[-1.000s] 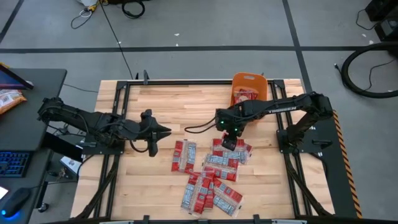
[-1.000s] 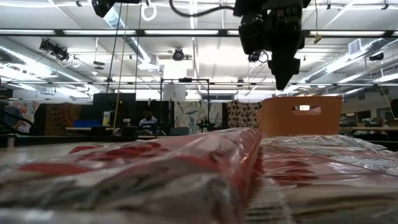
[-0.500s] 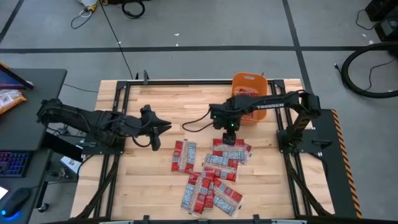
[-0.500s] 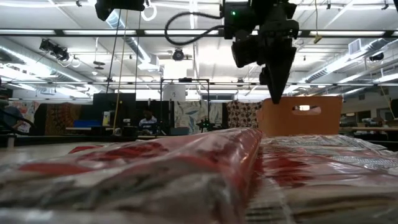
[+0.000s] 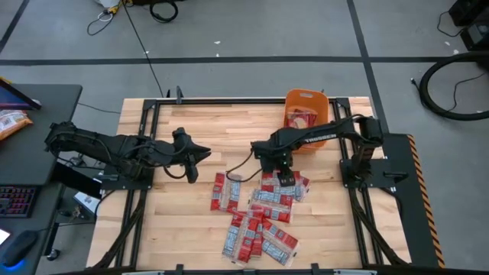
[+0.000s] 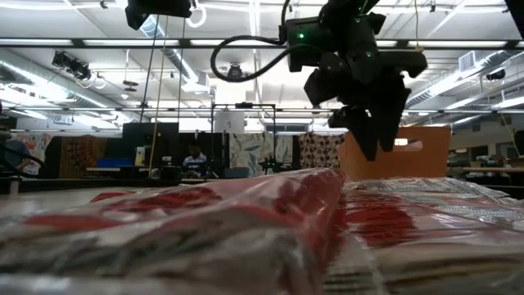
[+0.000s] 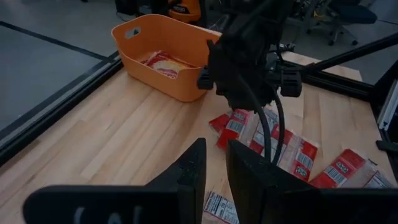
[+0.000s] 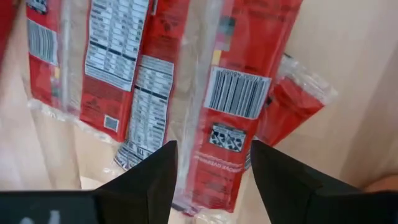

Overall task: Sort popcorn bags into baskets
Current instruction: Put the red popcorn bag into the orange bin

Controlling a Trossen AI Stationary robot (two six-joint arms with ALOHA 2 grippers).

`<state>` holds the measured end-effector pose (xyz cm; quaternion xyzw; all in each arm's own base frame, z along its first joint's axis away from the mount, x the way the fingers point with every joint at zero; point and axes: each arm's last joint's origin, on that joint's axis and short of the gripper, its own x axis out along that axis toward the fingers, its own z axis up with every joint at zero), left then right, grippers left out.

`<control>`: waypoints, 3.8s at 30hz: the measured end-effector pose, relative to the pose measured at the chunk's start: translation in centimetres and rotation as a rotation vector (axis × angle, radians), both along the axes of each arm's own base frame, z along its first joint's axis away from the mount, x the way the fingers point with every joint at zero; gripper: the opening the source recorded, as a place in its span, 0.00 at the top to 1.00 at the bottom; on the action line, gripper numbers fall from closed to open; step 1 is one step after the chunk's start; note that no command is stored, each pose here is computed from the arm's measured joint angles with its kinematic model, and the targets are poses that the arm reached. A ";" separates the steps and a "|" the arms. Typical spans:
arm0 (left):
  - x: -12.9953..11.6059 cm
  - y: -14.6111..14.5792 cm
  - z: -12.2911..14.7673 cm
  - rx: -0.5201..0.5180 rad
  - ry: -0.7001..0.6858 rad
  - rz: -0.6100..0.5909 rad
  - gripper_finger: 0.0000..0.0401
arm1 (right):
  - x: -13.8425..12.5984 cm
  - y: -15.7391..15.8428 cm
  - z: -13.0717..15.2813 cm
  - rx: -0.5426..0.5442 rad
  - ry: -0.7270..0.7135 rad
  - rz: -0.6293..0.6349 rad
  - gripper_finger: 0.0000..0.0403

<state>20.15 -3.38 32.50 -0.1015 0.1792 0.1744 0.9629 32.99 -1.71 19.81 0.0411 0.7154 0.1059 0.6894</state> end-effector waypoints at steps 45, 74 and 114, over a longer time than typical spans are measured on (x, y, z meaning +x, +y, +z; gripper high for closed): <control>0.3 -0.4 0.6 -0.063 -0.061 -0.103 0.84 | 3.1 -3.0 -0.7 -0.094 0.105 -0.076 0.95; 0.4 -0.3 0.7 -0.043 -0.077 -0.075 0.84 | 1.9 -10.7 16.4 -0.658 -0.241 -0.206 0.95; 0.2 -0.2 0.4 -0.096 -0.063 -0.002 0.84 | -14.6 -19.2 7.6 -0.231 0.127 -1.192 0.86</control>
